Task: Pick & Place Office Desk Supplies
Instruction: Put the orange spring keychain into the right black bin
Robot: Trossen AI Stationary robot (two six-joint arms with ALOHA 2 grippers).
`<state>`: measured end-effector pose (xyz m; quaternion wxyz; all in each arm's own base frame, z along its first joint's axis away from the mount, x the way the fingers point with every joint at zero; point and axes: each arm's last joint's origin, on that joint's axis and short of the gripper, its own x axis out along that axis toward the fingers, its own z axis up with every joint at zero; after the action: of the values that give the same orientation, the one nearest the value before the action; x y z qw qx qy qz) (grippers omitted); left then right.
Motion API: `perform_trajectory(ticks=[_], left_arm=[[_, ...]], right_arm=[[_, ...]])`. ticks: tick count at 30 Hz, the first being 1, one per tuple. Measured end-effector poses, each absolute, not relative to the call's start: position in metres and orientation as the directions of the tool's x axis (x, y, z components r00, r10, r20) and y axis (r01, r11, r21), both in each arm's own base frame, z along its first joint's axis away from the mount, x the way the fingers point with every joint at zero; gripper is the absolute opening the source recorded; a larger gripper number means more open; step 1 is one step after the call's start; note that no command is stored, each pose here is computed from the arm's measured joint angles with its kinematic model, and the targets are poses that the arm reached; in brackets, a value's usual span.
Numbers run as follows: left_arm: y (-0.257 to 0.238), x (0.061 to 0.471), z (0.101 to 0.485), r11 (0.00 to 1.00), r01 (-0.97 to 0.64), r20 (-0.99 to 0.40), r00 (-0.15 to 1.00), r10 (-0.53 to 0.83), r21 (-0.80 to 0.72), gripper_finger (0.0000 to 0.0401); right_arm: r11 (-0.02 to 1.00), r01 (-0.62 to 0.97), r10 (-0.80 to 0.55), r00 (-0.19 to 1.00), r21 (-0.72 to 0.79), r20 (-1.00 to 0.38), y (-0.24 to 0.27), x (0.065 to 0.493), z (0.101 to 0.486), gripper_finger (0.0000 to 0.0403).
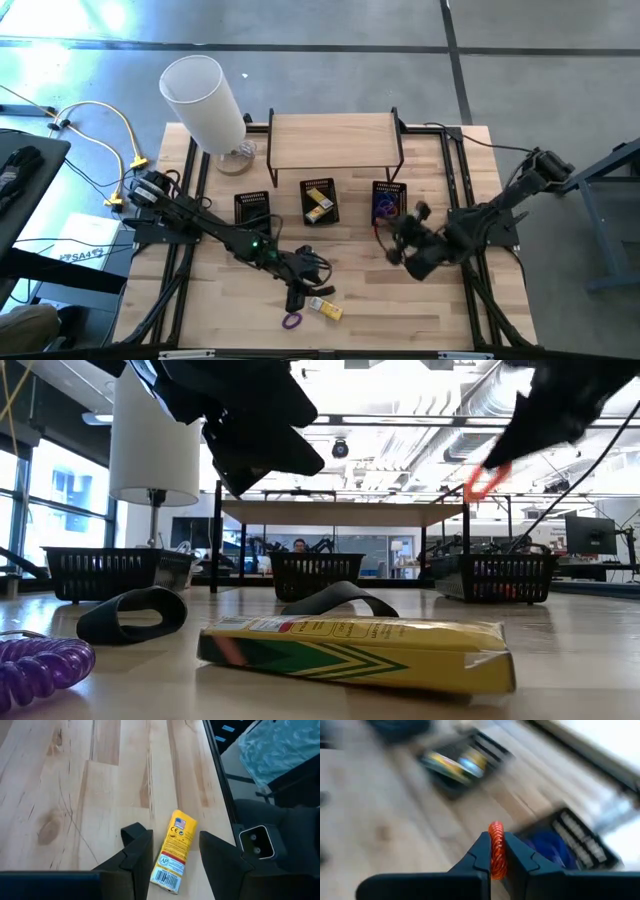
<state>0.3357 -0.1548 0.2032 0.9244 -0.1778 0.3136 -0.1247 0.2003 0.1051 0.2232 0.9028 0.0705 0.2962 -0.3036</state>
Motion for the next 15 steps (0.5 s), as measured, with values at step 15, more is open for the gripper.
perform_trajectory(ticks=[15], left_arm=[[-0.154, 0.333, 0.199, 0.914, 0.102, -0.579, 0.745, -0.331, -0.392, 0.0154]], right_arm=[[0.533, 0.844, -0.533, 0.282, -0.059, -0.798, 0.036, 0.215, 0.201, 0.0062]])
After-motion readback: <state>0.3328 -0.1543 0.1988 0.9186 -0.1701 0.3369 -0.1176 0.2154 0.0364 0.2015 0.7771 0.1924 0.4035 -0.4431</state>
